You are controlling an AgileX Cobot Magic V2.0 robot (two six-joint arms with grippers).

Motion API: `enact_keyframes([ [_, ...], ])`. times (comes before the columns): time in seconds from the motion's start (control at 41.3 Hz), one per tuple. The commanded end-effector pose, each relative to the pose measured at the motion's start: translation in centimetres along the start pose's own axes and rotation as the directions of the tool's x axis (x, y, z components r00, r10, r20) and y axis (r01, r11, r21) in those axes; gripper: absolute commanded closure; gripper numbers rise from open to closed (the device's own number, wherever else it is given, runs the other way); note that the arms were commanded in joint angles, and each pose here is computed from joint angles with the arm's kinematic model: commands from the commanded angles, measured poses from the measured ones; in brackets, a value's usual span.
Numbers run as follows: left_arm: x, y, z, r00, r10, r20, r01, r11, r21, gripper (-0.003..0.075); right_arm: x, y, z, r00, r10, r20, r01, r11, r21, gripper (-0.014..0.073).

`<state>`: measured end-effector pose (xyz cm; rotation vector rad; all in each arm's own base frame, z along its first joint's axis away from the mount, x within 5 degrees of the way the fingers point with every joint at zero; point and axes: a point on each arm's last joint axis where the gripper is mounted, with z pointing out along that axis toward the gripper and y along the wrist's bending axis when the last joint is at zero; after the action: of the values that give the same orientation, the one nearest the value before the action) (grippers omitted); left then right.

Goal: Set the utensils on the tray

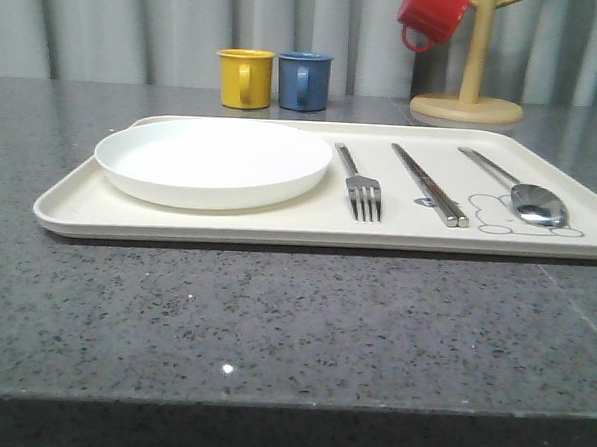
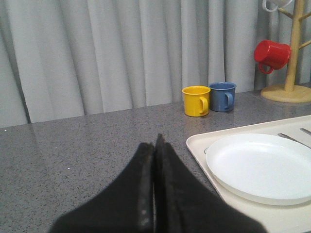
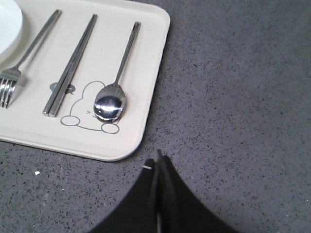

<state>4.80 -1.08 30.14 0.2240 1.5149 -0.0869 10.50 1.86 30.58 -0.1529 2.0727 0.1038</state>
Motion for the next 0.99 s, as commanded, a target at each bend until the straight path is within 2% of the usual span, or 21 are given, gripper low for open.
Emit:
enact_keyframes([
  [0.0, -1.5, 0.2, -0.1, 0.996, -0.01, 0.094, 0.012, 1.0, -0.015, 0.0739, 0.2, -0.1, -1.6, 0.979, -0.026, 0.203, 0.027, 1.0, -0.002, 0.0708],
  [0.194, -1.5, 0.2, -0.1, 0.996, -0.01, 0.094, 0.012, 1.0, -0.015, 0.0739, 2.4, -0.2, -3.9, 0.919, -0.017, 0.394, 0.025, 1.0, -0.014, 0.0708],
  [0.315, -1.5, 0.2, -0.1, 0.996, -0.01, 0.094, 0.012, 1.0, -0.015, 0.0739, 3.0, -0.3, -4.6, 0.896, -0.014, 0.444, 0.024, 1.0, -0.016, 0.0708],
  [0.969, -1.5, 0.2, -0.1, 0.996, -0.01, 0.094, 0.012, 1.0, -0.015, 0.0739, 3.0, -0.3, -4.6, 0.894, -0.012, 0.447, 0.022, 1.0, -0.017, 0.0708],
])
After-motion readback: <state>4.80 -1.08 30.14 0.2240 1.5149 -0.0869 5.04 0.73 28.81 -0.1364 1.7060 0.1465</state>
